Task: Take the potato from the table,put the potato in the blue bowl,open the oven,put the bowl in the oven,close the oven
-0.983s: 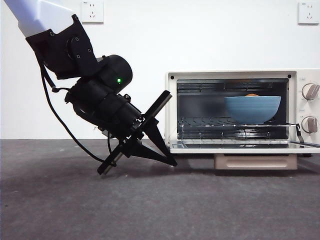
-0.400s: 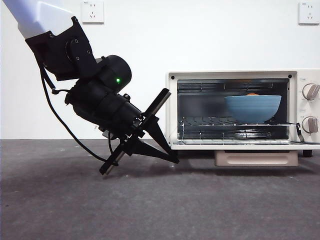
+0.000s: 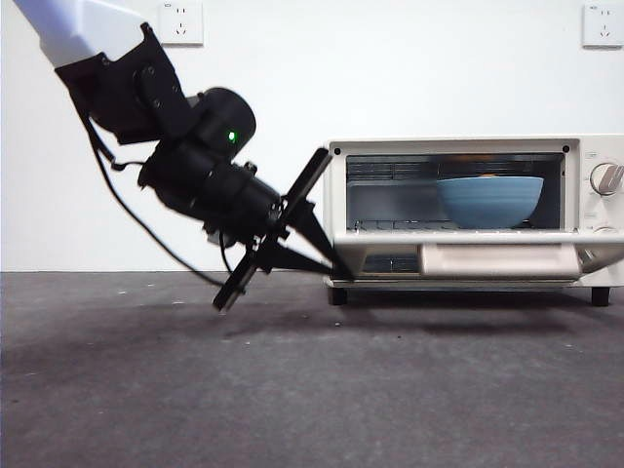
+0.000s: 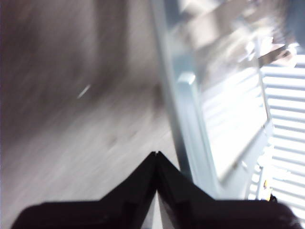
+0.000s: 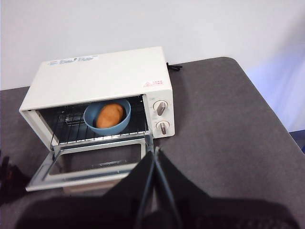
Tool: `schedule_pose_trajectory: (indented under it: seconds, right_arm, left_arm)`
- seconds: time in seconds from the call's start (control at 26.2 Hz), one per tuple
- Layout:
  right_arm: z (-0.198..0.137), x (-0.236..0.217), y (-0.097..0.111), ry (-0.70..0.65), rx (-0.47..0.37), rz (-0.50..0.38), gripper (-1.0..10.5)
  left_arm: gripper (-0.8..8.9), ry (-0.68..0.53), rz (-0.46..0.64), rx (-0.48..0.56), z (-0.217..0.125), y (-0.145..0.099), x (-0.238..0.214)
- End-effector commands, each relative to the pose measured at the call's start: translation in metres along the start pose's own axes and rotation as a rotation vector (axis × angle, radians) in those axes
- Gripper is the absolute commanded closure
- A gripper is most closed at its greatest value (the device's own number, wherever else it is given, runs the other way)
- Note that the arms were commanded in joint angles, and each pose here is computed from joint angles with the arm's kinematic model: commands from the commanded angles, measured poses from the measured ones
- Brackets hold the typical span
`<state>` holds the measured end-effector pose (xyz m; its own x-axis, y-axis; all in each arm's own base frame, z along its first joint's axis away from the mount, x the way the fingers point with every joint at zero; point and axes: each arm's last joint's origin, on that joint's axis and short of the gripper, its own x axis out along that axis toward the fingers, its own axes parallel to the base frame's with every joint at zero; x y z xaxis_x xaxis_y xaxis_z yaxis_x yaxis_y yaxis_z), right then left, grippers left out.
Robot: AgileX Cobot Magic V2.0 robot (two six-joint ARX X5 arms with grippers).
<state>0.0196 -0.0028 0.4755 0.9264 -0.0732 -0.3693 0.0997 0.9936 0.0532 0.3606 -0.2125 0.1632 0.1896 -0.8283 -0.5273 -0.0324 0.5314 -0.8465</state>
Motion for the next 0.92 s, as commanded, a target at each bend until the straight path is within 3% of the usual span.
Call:
schedule_pose_trajectory:
  seconds: [0.04,0.34,0.53,0.73,0.92]
  right_arm:
    - [0.001,-0.001,0.000,-0.009,0.012,0.003,9.6]
    - [0.002,0.000,0.000,-0.018,0.013,0.003,9.6]
    - [0.003,0.000,0.000,-0.034,0.013,0.005,9.6]
    - [0.005,0.003,0.001,-0.033,0.010,0.001,9.6]
    - [0.006,0.010,0.001,0.002,-0.014,-0.041,9.6]
  left_arm:
    - [8.19,-0.031,-0.076,0.070,0.012,-0.023,-0.001]
    - [8.19,-0.147,-0.105,0.136,0.034,-0.058,-0.016]
    - [8.19,-0.175,-0.111,0.141,0.040,-0.063,-0.021]
    - [8.19,-0.135,-0.104,0.128,0.041,-0.057,-0.024]
    - [8.19,-0.046,-0.158,0.189,0.037,-0.059,-0.025]
